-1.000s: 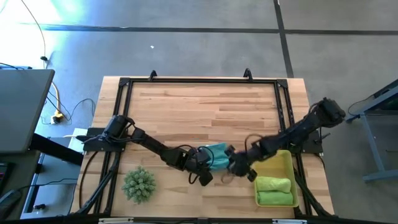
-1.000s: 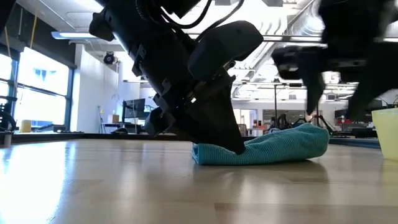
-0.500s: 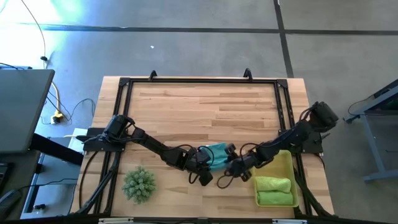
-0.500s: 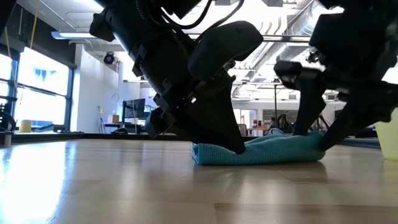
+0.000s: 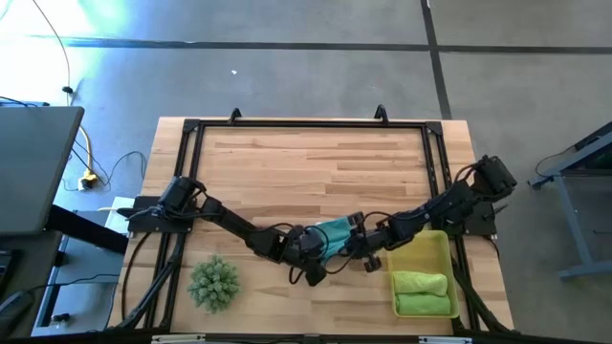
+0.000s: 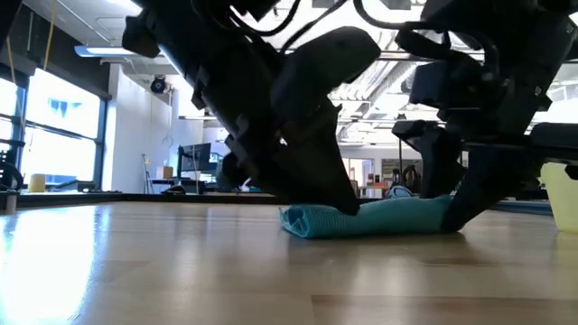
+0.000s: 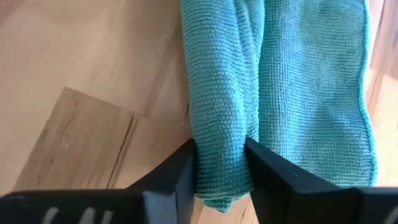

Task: Roll microfiber towels into tight, uniform cylinder then place into a basket
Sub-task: Roll the blue microfiber cloth

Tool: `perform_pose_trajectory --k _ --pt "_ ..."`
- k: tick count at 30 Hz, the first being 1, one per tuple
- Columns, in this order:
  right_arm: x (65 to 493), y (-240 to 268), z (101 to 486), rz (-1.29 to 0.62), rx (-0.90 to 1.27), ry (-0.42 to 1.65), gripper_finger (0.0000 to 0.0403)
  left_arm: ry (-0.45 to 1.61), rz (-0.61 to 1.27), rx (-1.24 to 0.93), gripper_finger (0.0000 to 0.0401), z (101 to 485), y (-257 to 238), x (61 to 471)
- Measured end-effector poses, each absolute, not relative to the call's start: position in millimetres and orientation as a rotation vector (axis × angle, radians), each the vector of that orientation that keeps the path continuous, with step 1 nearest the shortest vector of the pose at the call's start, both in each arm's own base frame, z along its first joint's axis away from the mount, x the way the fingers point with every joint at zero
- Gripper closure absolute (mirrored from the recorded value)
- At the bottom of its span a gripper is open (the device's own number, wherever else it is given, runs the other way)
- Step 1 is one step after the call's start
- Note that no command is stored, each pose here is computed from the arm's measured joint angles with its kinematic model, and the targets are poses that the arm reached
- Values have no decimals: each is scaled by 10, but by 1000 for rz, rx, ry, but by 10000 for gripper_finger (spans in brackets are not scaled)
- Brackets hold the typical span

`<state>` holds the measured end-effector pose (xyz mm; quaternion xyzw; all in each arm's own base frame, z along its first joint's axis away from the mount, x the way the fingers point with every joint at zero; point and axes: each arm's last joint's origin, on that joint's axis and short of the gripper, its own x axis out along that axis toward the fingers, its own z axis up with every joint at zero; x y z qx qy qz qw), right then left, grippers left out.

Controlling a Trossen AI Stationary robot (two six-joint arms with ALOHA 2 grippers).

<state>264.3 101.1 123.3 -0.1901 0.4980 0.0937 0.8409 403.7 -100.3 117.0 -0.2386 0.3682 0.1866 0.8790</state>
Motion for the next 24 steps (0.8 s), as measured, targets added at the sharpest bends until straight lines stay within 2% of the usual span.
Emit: perform_pose_trajectory --k 8,12,19,24 --pt "2622 985 1223 165 -330 1089 364 745 321 -366 298 1368 -1078 4003" --pt "2619 974 1219 188 -299 1103 395 730 292 -222 298 1412 -1177 3999" --pt "2660 828 1210 267 -61 1159 397 708 257 249 297 1444 -1406 3914" --pt "2699 691 1208 295 125 1182 397 703 249 331 293 1378 -1455 3927"
